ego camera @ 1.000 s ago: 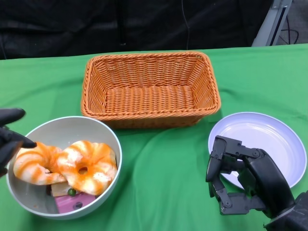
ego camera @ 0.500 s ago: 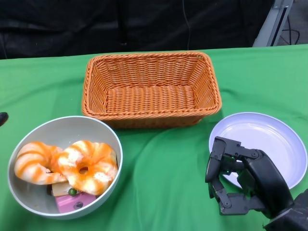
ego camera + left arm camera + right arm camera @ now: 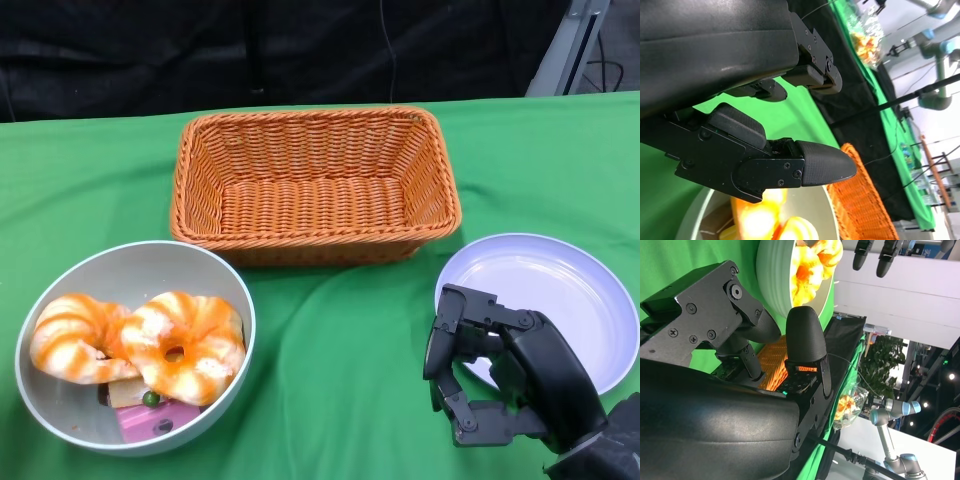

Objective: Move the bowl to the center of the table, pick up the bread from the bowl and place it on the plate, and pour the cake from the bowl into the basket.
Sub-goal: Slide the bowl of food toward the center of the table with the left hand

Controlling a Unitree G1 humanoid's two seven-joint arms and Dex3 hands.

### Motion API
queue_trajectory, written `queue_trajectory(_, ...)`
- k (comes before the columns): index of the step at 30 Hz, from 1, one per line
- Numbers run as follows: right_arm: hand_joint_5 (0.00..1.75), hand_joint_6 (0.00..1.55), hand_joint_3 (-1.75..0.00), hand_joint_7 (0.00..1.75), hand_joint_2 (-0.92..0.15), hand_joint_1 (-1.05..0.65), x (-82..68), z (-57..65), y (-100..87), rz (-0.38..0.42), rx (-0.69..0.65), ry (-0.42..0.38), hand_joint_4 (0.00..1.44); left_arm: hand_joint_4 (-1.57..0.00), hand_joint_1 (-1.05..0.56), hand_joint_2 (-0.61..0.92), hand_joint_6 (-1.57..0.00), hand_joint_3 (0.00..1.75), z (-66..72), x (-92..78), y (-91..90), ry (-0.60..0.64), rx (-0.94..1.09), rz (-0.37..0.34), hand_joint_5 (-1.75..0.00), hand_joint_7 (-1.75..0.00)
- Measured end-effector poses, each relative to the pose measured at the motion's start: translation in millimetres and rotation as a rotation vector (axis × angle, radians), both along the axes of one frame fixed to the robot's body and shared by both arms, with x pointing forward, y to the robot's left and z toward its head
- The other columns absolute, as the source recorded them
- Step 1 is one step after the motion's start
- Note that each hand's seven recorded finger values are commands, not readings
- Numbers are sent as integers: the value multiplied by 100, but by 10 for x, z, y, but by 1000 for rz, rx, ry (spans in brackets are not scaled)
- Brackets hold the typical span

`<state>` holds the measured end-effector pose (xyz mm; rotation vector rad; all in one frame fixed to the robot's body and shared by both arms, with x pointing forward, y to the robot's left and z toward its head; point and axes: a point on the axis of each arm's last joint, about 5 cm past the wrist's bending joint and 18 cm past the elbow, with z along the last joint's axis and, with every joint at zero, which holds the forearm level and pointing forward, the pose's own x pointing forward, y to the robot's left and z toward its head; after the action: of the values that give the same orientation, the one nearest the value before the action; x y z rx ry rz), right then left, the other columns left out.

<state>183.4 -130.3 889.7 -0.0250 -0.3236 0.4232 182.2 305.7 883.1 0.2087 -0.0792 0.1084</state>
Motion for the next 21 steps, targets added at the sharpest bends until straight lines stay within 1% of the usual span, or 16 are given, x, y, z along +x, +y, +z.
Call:
queue_trajectory(4, 175, 64, -128, 161, -50, -4, -2, -3, 7, -3, 0, -5, 80, -28, -95, 92, -27, 66, -47, 17, -2, 60, 39, -7, 0, 0)
queue_trajectory(9, 175, 64, -128, 161, -50, -4, -3, -5, 17, -2, 2, -10, 80, -26, -94, 92, -23, 68, -45, 64, -8, 86, 49, -9, 0, 0)
queue_trajectory(14, 175, 65, -128, 161, -50, -5, -1, -5, 24, -1, -2, -13, 81, -21, -91, 92, -17, 70, -106, 98, -28, 189, 11, -12, 0, 0)
queue_trajectory(17, 175, 65, -128, 161, -50, -6, 0, -5, 24, -1, -2, -13, 81, -18, -89, 92, -14, 70, -128, 112, -51, 255, -15, -40, 0, 0)
queue_trajectory(21, 175, 65, -127, 160, -51, -6, 1, -5, 25, -2, -2, -12, 80, -17, -89, 92, -14, 69, -111, 133, -74, 279, -35, -63, 0, 0)
